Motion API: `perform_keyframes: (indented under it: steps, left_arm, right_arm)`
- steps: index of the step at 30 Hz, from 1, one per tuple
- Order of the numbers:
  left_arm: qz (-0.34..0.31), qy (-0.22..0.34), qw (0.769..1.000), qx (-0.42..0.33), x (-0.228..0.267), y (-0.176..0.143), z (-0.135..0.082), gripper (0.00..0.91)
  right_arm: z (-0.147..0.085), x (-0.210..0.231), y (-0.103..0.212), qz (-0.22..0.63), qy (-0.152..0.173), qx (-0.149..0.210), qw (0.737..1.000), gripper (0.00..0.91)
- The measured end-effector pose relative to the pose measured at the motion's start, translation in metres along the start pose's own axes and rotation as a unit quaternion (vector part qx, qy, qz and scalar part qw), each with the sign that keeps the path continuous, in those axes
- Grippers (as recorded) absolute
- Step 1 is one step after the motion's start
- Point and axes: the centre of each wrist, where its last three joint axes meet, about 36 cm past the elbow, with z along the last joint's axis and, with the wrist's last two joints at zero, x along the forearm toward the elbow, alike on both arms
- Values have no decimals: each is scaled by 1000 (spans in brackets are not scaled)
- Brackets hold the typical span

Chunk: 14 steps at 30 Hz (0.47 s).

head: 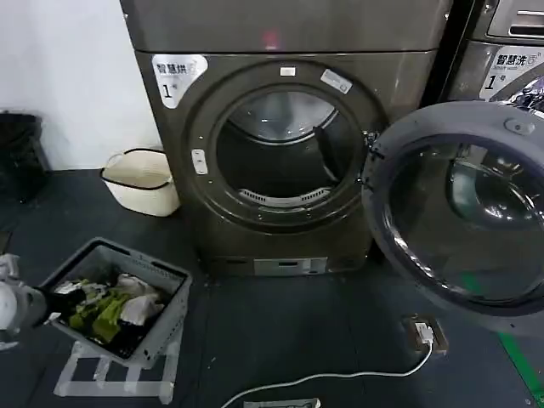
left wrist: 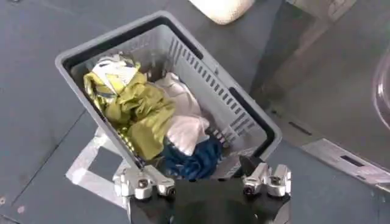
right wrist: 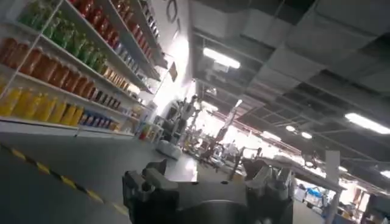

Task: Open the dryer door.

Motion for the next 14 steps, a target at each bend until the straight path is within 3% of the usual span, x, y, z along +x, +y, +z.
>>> perform_keyframes:
  steps: [14]
  left_arm:
    - [0,5,1000,9,-3,4,-5,907]
  right_arm:
    - [3,2,-5,4,-3,3,1000,907]
